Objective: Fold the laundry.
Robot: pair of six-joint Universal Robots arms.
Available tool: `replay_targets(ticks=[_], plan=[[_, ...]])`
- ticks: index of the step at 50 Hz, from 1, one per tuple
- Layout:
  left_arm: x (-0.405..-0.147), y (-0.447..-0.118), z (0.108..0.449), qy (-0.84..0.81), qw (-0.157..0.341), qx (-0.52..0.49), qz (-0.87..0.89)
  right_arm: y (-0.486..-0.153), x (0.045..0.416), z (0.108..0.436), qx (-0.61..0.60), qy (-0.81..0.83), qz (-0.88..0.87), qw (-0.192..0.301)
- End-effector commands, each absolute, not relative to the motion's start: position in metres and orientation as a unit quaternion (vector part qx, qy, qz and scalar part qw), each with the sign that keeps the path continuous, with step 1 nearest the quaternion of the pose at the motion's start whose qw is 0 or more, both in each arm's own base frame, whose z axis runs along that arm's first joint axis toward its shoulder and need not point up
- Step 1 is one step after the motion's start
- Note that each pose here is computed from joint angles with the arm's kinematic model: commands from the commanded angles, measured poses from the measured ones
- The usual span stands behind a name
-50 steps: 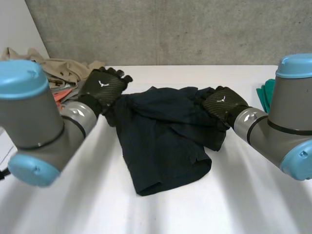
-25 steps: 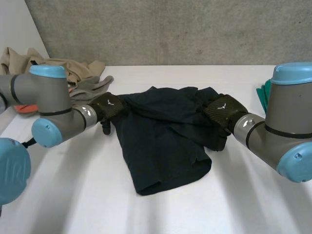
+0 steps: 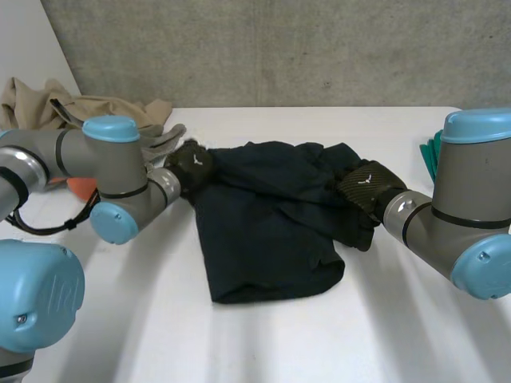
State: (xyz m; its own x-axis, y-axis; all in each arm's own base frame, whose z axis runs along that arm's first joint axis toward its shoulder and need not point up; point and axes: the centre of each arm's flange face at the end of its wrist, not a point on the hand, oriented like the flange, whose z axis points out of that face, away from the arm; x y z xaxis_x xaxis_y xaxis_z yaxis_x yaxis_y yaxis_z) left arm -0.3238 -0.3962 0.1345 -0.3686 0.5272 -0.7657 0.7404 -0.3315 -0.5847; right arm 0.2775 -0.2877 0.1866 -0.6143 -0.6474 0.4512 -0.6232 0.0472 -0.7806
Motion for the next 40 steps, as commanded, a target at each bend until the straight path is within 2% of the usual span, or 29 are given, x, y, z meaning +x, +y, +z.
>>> replay_targets(ticks=[1, 2, 3, 6, 7, 9, 10, 13, 14, 17, 18, 21, 23, 27, 31, 32, 36, 40], plan=[[-0.332, -0.421, 0.214, 0.501, 0.150, 0.458, -0.719, -0.288, 0.277, 0.191, -0.437, 0.721, -0.537, 0.009], [-0.332, -0.423, 0.230, 0.489, 0.153, 0.439, -0.738, -0.288, 0.277, 0.192, -0.435, 0.721, -0.539, 0.009], [-0.333, -0.423, 0.265, 0.462, 0.149, 0.399, -0.778, -0.289, 0.276, 0.195, -0.432, 0.720, -0.543, 0.009], [-0.338, -0.414, 0.314, 0.424, 0.118, 0.347, -0.828, -0.290, 0.274, 0.200, -0.426, 0.720, -0.548, 0.005], [-0.344, -0.403, 0.338, 0.403, 0.084, 0.325, -0.851, -0.292, 0.272, 0.203, -0.420, 0.720, -0.552, 0.003], [-0.351, -0.391, 0.353, 0.390, 0.043, 0.321, -0.862, -0.293, 0.270, 0.206, -0.414, 0.721, -0.555, 0.001], [-0.360, -0.378, 0.359, 0.384, -0.003, 0.330, -0.862, -0.295, 0.268, 0.209, -0.406, 0.723, -0.559, -0.002], [-0.375, -0.358, 0.347, 0.397, -0.070, 0.365, -0.839, -0.298, 0.264, 0.213, -0.395, 0.725, -0.564, -0.005], [-0.382, -0.347, 0.327, 0.425, -0.112, 0.393, -0.808, -0.301, 0.261, 0.216, -0.387, 0.727, -0.567, -0.008], [-0.382, -0.327, 0.297, 0.462, -0.168, 0.438, -0.753, -0.307, 0.254, 0.219, -0.376, 0.730, -0.571, -0.014], [-0.383, -0.307, 0.281, 0.466, -0.207, 0.473, -0.718, -0.312, 0.250, 0.221, -0.369, 0.731, -0.574, -0.018], [-0.382, -0.267, 0.264, 0.434, -0.257, 0.529, -0.683, -0.321, 0.242, 0.223, -0.358, 0.733, -0.578, -0.024], [-0.383, -0.251, 0.256, 0.417, -0.270, 0.546, -0.674, -0.324, 0.240, 0.224, -0.355, 0.733, -0.579, -0.025], [-0.386, -0.241, 0.217, 0.425, -0.255, 0.561, -0.663, -0.325, 0.240, 0.223, -0.355, 0.735, -0.578, -0.024], [-0.376, -0.262, 0.197, 0.454, -0.173, 0.555, -0.675, -0.322, 0.242, 0.222, -0.358, 0.735, -0.576, -0.022], [-0.368, -0.271, 0.192, 0.476, -0.136, 0.548, -0.674, -0.321, 0.244, 0.223, -0.360, 0.734, -0.576, -0.020], [-0.353, -0.281, 0.192, 0.516, -0.078, 0.537, -0.663, -0.317, 0.246, 0.226, -0.363, 0.732, -0.577, -0.015], [-0.343, -0.275, 0.203, 0.551, -0.073, 0.514, -0.653, -0.306, 0.253, 0.229, -0.384, 0.727, -0.569, 0.005]])
